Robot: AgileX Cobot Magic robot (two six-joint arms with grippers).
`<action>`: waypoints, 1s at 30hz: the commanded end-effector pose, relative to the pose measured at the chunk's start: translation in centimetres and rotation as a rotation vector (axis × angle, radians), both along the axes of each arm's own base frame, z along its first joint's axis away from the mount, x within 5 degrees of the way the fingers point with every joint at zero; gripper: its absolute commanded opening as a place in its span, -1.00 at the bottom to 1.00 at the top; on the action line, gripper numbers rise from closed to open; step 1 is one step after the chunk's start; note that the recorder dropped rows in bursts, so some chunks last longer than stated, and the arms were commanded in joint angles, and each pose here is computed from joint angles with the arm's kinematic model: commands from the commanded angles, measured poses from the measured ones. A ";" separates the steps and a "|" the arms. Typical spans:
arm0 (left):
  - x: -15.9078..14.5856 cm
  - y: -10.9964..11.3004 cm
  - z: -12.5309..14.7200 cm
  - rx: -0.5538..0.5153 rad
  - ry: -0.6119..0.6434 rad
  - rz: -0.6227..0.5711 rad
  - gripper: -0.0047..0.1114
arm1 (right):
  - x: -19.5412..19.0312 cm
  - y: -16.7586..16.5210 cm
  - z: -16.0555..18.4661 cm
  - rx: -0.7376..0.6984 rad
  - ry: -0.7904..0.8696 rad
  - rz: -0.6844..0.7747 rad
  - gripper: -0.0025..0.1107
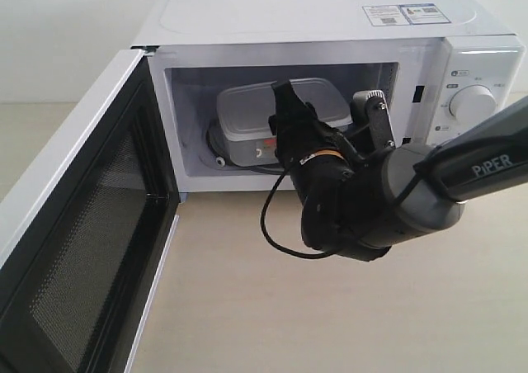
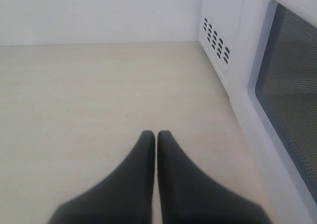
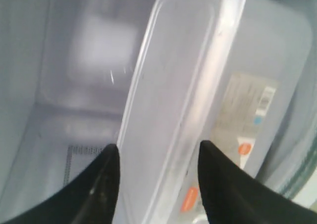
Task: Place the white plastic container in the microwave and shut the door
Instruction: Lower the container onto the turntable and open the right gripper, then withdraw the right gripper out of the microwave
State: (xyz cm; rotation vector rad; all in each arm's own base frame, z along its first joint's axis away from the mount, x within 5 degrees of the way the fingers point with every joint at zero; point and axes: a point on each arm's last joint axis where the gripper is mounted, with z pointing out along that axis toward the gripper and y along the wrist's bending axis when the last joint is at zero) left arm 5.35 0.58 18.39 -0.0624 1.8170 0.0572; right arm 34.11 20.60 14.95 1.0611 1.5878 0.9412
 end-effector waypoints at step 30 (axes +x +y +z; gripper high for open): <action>0.0 -0.1 -0.1 -0.011 0.000 -0.006 -0.85 | -11.1 -3.7 4.1 -0.745 -0.073 0.708 -0.13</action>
